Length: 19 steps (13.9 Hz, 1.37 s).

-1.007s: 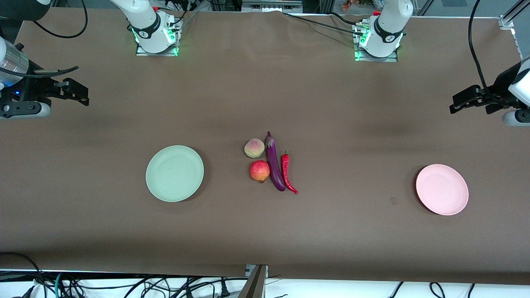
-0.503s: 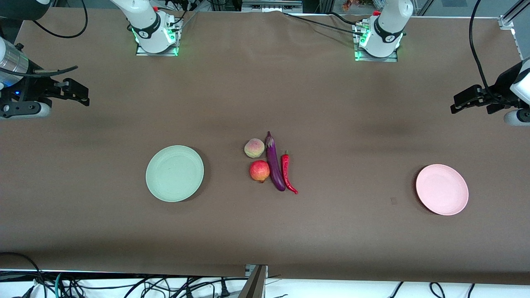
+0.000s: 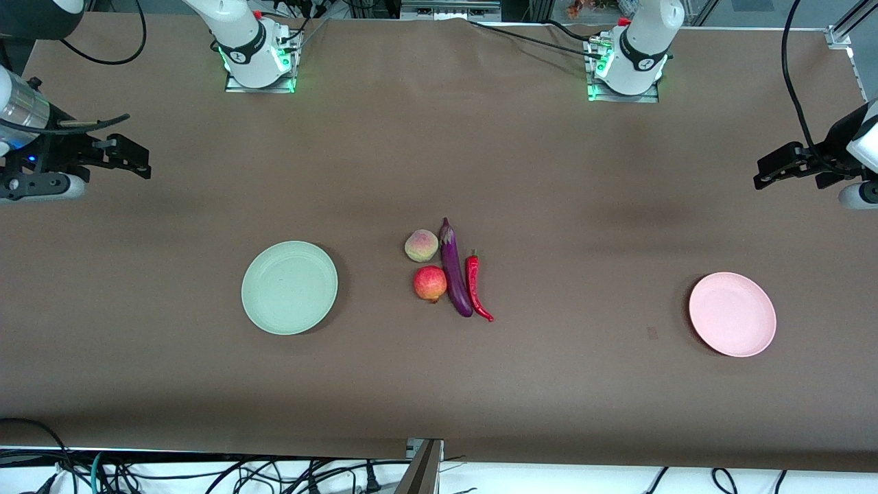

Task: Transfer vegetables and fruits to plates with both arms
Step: 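Reach the right gripper to the peach and grasp it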

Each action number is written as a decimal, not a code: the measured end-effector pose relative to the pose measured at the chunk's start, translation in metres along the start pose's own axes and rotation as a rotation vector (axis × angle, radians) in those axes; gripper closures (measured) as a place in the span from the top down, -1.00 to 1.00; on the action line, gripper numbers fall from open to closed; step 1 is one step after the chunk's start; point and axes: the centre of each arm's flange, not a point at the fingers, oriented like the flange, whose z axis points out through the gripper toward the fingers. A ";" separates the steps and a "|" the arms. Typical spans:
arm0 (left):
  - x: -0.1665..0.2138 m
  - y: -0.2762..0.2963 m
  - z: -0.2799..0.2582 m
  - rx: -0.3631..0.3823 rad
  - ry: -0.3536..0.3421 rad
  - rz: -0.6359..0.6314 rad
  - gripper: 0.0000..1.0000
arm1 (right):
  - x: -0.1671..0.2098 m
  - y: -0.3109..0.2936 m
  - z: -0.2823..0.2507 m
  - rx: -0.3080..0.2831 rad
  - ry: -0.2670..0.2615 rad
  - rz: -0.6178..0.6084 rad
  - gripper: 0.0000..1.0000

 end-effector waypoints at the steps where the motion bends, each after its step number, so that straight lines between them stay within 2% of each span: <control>1: 0.000 0.001 0.000 0.000 0.002 0.001 1.00 | 0.005 0.000 0.008 0.001 -0.010 -0.001 1.00; 6: 0.000 0.011 0.000 0.000 0.003 0.019 1.00 | 0.030 -0.001 0.052 0.005 -0.066 -0.006 1.00; 9: 0.000 0.010 0.000 0.000 0.003 0.018 1.00 | 0.042 -0.018 0.067 0.009 -0.063 -0.033 1.00; 11: 0.000 0.010 0.000 0.000 0.003 0.018 1.00 | 0.054 -0.053 0.084 0.015 -0.059 -0.043 1.00; 13: 0.000 0.010 0.000 0.000 0.003 0.018 1.00 | 0.064 -0.102 0.106 0.023 -0.052 0.004 1.00; 19: 0.000 0.010 -0.001 0.000 0.004 0.018 1.00 | 0.076 -0.242 0.185 0.087 -0.045 0.098 1.00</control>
